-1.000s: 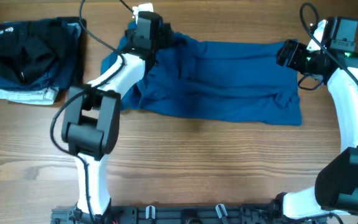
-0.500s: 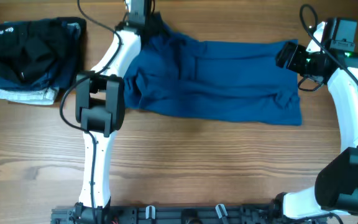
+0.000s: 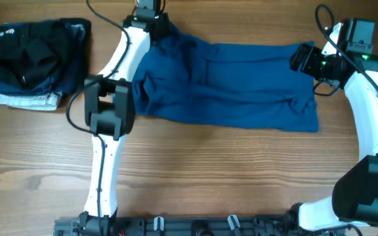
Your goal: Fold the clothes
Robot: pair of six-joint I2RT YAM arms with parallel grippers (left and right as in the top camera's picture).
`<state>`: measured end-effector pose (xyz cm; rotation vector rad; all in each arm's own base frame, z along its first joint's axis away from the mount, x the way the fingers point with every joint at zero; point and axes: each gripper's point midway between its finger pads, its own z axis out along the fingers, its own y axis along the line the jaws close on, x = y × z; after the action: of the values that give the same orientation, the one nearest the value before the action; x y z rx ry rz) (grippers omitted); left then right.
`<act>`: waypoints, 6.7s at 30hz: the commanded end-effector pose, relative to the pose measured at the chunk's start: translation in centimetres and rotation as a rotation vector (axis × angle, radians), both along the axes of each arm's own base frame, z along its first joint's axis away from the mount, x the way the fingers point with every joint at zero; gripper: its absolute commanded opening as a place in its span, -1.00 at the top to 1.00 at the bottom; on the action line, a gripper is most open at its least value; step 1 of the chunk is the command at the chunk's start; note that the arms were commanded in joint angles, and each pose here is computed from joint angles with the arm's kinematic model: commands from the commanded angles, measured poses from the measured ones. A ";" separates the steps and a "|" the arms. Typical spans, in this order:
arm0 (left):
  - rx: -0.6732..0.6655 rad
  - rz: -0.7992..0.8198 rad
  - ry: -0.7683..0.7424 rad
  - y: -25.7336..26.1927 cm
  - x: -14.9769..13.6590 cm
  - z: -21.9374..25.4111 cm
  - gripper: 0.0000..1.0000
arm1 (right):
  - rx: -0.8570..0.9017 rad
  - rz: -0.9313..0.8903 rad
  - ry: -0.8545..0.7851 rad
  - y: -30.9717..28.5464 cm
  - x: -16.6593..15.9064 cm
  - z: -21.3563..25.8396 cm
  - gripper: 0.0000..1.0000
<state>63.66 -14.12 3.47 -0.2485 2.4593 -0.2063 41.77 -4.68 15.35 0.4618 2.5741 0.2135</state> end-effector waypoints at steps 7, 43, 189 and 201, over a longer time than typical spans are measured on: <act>0.061 0.060 -0.046 1.7 0.7 1.5 0.92 | 0.019 0.002 -0.004 0.4 0.4 0.0 -0.98; 0.104 0.102 0.079 4.1 -6.5 11.7 0.92 | -0.216 -0.192 -0.091 -6.4 10.9 -16.4 -0.02; -0.011 0.259 0.311 13.9 -19.1 16.0 -0.99 | 0.389 0.306 0.183 3.3 -0.6 -6.7 0.91; -0.014 0.258 0.293 13.8 -18.7 16.2 -1.00 | 0.244 0.474 0.352 16.5 -2.8 -8.3 0.25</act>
<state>44.76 -0.27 20.06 -0.6194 2.6772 -0.0634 39.17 11.26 5.92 -0.0595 2.9958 0.6497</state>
